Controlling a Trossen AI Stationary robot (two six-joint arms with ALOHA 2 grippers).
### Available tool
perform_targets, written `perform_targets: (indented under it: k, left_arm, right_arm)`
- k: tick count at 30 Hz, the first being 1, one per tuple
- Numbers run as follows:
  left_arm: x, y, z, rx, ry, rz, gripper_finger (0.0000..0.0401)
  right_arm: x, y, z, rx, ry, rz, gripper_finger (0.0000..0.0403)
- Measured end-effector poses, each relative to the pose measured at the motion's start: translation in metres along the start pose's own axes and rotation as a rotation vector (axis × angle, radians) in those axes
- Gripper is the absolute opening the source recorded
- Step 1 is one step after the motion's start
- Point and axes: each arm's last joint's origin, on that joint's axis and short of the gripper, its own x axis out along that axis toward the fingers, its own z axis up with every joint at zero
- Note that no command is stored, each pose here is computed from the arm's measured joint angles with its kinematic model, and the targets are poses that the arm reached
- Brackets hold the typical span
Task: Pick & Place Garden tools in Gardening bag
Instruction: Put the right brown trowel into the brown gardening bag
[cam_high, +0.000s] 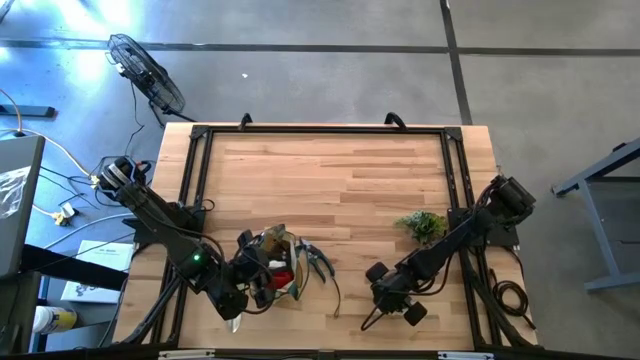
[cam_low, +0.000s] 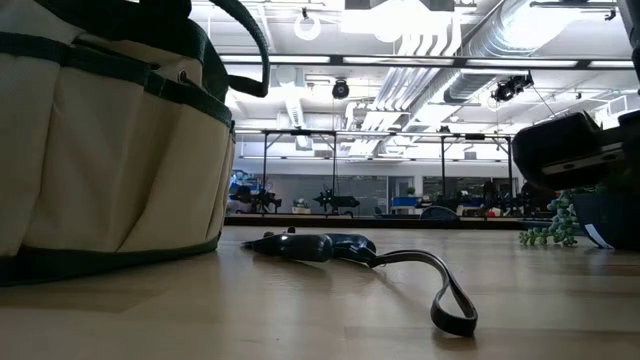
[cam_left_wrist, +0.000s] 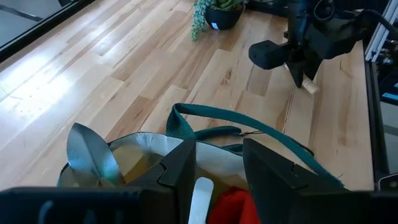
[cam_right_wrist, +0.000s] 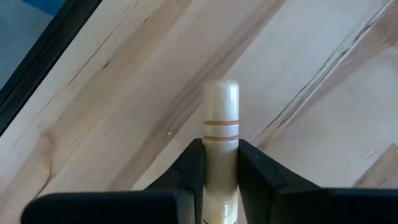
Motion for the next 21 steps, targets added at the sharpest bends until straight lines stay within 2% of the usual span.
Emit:
perform_targets:
  k: [8, 14, 18, 21]
  left_arm:
    - [0.0, -0.002, 0.0, -0.036, 0.037, -0.039, 0.0126]
    - [0.0, -0.002, 0.0, -0.017, 0.015, -0.029, 0.0126]
    - [0.0, -0.003, 0.002, 0.027, -0.028, -0.014, 0.0126]
    - [0.0, -0.005, 0.006, 0.061, -0.08, 0.001, 0.0126]
  right_arm:
    - [-0.006, -0.001, 0.003, -0.014, -0.037, -0.083, 0.0057]
    - [-0.04, -0.001, 0.006, -0.023, -0.089, -0.304, 0.0057]
    - [-0.074, 0.002, 0.016, -0.016, -0.251, -0.44, 0.0057]
    - [-0.098, 0.007, 0.028, -0.018, -0.441, -0.467, 0.0057]
